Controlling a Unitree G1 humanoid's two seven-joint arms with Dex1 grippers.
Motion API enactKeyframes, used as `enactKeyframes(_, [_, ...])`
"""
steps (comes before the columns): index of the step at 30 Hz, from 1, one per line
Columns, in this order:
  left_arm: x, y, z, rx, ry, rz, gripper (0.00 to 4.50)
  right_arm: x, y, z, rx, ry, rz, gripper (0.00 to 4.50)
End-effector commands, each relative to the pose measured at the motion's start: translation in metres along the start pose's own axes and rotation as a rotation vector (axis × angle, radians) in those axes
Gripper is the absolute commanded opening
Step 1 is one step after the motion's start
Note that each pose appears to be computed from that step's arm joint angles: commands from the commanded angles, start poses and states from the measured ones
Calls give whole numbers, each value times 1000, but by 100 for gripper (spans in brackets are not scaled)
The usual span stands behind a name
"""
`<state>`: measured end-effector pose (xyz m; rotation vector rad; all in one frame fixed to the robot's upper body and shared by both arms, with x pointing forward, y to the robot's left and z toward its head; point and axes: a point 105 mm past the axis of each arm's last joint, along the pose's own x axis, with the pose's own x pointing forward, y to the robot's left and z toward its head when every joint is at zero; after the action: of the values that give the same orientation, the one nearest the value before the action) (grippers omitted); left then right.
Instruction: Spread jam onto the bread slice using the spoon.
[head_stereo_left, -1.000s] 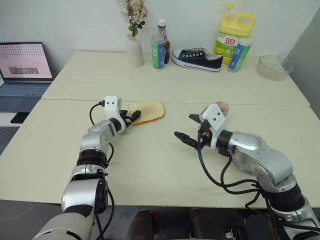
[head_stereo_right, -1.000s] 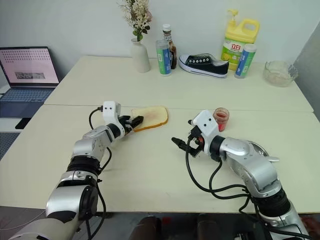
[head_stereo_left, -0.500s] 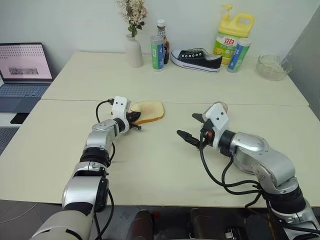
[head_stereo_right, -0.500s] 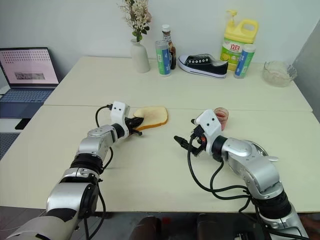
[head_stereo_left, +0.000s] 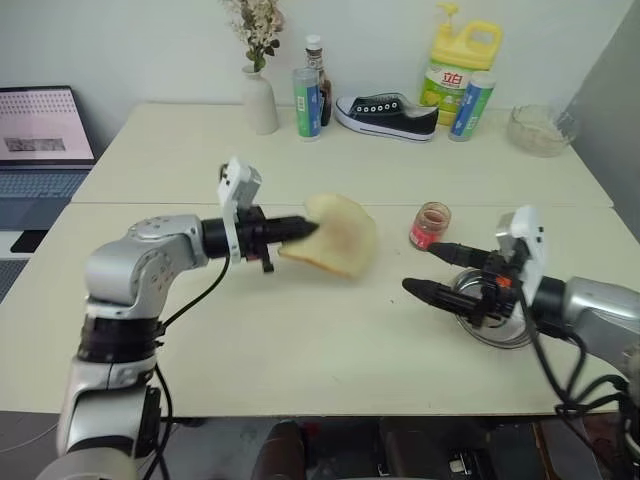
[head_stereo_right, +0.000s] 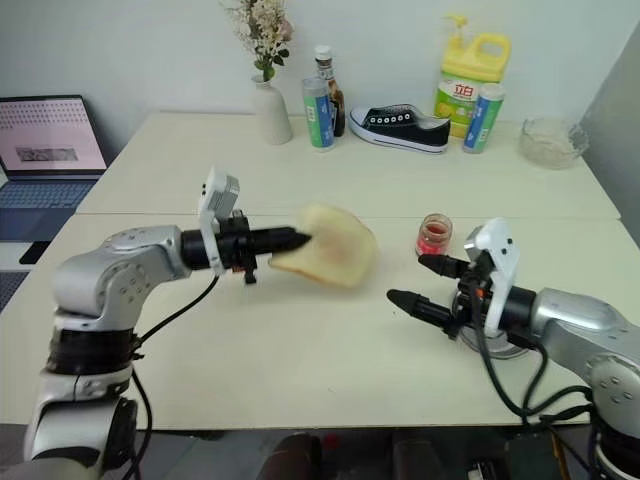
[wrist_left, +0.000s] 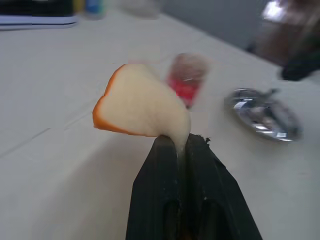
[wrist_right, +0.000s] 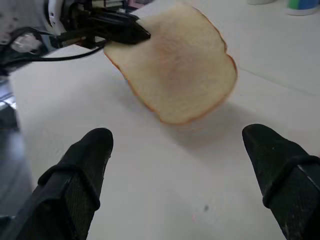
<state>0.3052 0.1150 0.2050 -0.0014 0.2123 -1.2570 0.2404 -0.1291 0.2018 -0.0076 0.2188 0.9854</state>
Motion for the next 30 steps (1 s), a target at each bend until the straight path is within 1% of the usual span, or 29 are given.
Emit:
enactKeyframes(1, [13, -20, -29, 56, 136, -98, 1, -6, 20, 8, -4, -11, 73, 450])
enactKeyframes(3, [20, -20, -50, 110, 222, -111, 1, -5, 24, 6, 10, -3, 81, 450])
enactKeyframes(5, [33, -10, -67, 235, 304, -97, 1, -6, 26, 5, 23, 2, 83, 450])
enactKeyframes(6, [38, -7, -74, 292, 342, -106, 1, -6, 26, 4, 28, 3, 80, 450])
enactKeyframes(8, [44, -6, -79, 353, 366, -143, 1, -6, 27, 4, 34, 6, 74, 450])
enactKeyframes(12, [70, 4, -69, 509, 330, -160, 1, -8, 29, 3, 44, 16, 68, 450])
enactKeyframes(16, [85, 17, -68, 647, 367, -162, 1, -10, 28, -4, 31, 67, 47, 450])
enactKeyframes(20, [93, 26, -65, 725, 384, -170, 1, -13, 25, -10, 20, 98, 21, 450])
enactKeyframes(23, [99, 38, -66, 794, 414, -135, 1, -14, 23, -12, 15, 103, 6, 450])
enactKeyframes(30, [113, 40, -65, 827, 389, -129, 1, -14, 21, -15, 9, 105, -7, 450])
